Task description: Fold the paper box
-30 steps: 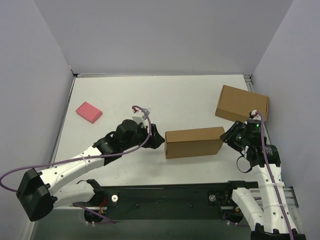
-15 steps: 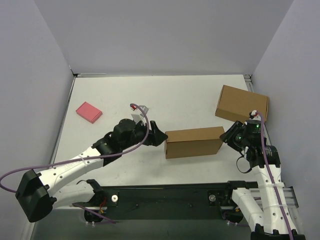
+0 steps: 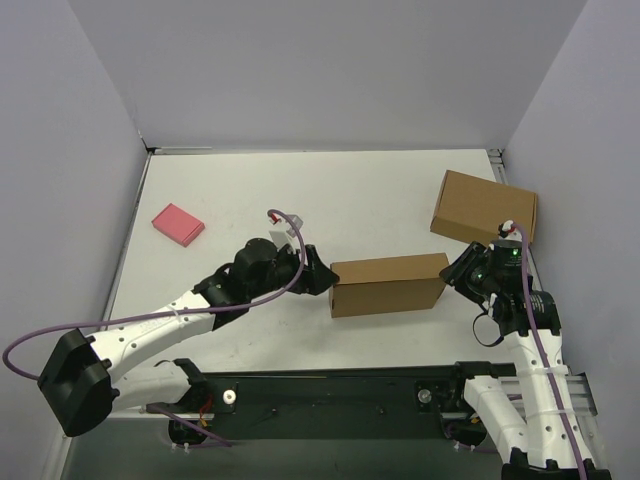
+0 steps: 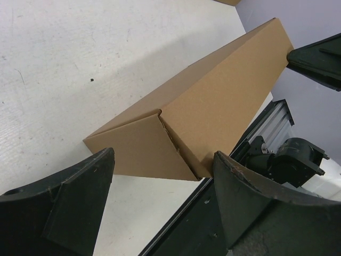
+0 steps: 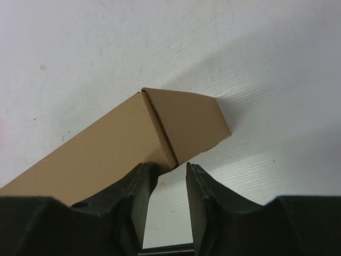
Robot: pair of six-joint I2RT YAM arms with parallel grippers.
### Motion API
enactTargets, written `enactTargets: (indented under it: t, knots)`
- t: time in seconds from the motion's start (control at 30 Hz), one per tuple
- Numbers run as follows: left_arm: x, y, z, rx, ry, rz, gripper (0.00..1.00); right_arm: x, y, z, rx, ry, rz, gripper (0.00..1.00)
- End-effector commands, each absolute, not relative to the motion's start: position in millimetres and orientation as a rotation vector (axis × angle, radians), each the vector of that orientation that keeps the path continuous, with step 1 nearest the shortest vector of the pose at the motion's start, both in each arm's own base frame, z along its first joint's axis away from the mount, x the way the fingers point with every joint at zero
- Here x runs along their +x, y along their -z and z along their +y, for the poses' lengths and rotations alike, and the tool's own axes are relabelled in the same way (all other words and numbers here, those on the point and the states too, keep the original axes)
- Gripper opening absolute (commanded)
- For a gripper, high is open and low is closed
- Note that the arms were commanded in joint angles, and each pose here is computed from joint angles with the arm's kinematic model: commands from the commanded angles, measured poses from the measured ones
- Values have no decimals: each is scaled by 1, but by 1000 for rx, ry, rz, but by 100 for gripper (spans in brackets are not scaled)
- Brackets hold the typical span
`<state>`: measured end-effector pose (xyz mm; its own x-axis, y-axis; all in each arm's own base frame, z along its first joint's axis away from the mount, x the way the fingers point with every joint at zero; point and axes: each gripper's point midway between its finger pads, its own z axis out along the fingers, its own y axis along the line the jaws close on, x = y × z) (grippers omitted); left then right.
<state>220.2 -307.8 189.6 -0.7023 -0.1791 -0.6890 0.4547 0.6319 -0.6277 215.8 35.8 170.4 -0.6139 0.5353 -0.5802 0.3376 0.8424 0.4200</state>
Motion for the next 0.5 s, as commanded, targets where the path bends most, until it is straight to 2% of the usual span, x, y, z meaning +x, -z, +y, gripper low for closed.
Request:
enactTargets:
  t: [0.0,0.27,0.47]
  knots:
    - [219,-179,-306,247,1061,2114,82,174,-126,30,666,-234,2505,33]
    - [201,-141,-294,305,1008,2248,70,174,-127,28,667,-220,2498,33]
    - [188,-113,-284,329,971,2331,55,172,-123,27,677,-214,2507,33]
